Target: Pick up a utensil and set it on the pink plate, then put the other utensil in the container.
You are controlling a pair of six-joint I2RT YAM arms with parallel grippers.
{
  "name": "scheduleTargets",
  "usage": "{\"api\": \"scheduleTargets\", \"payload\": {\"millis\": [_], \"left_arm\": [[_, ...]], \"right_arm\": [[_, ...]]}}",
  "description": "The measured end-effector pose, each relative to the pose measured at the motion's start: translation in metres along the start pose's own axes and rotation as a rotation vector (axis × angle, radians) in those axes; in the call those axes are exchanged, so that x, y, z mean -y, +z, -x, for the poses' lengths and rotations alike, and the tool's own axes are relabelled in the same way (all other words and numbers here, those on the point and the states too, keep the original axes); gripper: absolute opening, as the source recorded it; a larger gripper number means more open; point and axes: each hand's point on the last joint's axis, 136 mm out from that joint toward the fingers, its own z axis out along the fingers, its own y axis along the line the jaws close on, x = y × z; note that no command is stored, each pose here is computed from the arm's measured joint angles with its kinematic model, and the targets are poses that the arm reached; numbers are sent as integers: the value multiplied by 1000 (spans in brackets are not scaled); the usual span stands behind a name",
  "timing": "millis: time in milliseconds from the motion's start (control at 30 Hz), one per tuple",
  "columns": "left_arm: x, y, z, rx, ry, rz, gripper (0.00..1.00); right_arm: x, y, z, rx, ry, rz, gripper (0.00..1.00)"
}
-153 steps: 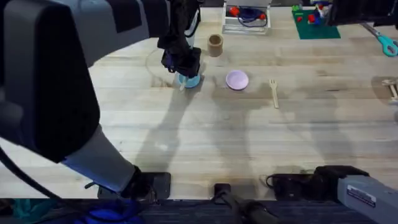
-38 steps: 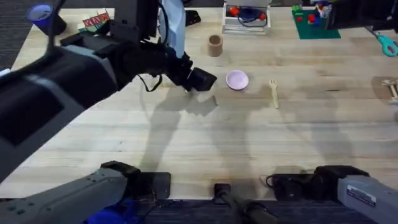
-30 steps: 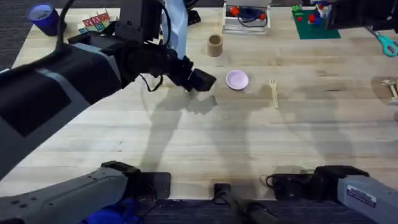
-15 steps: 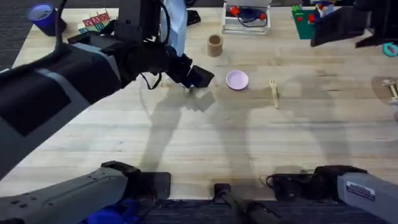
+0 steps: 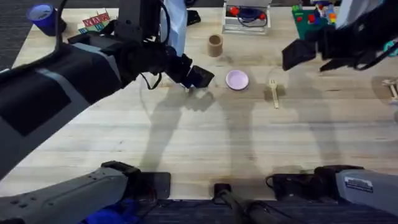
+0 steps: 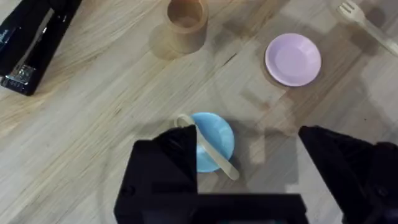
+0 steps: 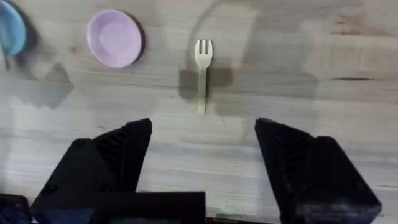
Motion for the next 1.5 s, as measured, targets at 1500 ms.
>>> {"api": "scheduleTargets", "payload": {"millis": [1500], "left_arm": [[0, 0, 0, -2, 0, 2, 993]], "right_arm": [[-1, 143, -34, -164, -62, -89, 996]]}}
